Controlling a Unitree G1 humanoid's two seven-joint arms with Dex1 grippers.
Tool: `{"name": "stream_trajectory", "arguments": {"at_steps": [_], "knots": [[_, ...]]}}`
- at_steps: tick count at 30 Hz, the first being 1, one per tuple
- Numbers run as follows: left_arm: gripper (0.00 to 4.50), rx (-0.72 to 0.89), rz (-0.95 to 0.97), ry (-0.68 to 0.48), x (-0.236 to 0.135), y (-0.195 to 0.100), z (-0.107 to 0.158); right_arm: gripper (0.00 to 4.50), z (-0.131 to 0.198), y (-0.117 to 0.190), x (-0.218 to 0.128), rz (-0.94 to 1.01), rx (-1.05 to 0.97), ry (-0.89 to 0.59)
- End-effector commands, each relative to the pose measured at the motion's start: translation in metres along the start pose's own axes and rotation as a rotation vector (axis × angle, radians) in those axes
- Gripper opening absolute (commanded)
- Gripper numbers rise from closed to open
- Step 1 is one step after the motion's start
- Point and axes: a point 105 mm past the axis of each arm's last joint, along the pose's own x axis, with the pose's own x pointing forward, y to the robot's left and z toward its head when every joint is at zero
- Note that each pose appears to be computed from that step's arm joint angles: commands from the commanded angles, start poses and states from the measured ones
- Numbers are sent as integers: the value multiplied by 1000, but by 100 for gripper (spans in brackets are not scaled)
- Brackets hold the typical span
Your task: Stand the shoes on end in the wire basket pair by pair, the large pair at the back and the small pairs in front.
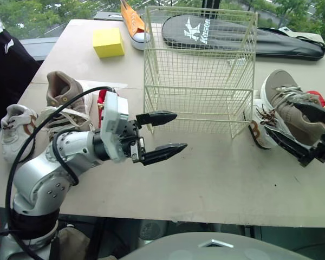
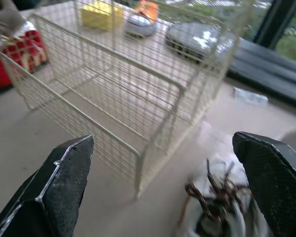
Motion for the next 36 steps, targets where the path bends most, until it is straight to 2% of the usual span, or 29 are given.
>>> {"name": "stream_trajectory", "arguments": {"at_steps": [1, 3, 9, 17, 20, 27, 33, 36], "knots": [[450, 2, -61, -8, 6, -5, 4, 447, -10, -21, -9, -156, -40, 11], [450, 16, -58, 13, 9, -2, 4, 447, -21, -25, -9, -166, -26, 40], [450, 30, -54, -20, 17, 1, 8, 447, -52, -29, -8, -159, 23, 128], [450, 25, -50, -35, 21, 1, 9, 447, -47, -33, -7, -214, 30, 86], [450, 24, -57, -49, 22, 2, 10, 447, -34, -46, -20, -311, 52, -1], [450, 14, -92, -58, 28, -4, 13, 447, -57, -78, -29, -439, 12, 121], [450, 11, -93, -63, 33, -8, 15, 447, -86, -92, -12, -406, 104, 179], [450, 15, -86, -62, 33, -8, 15, 447, -92, -103, -2, -427, 84, 191]]}}
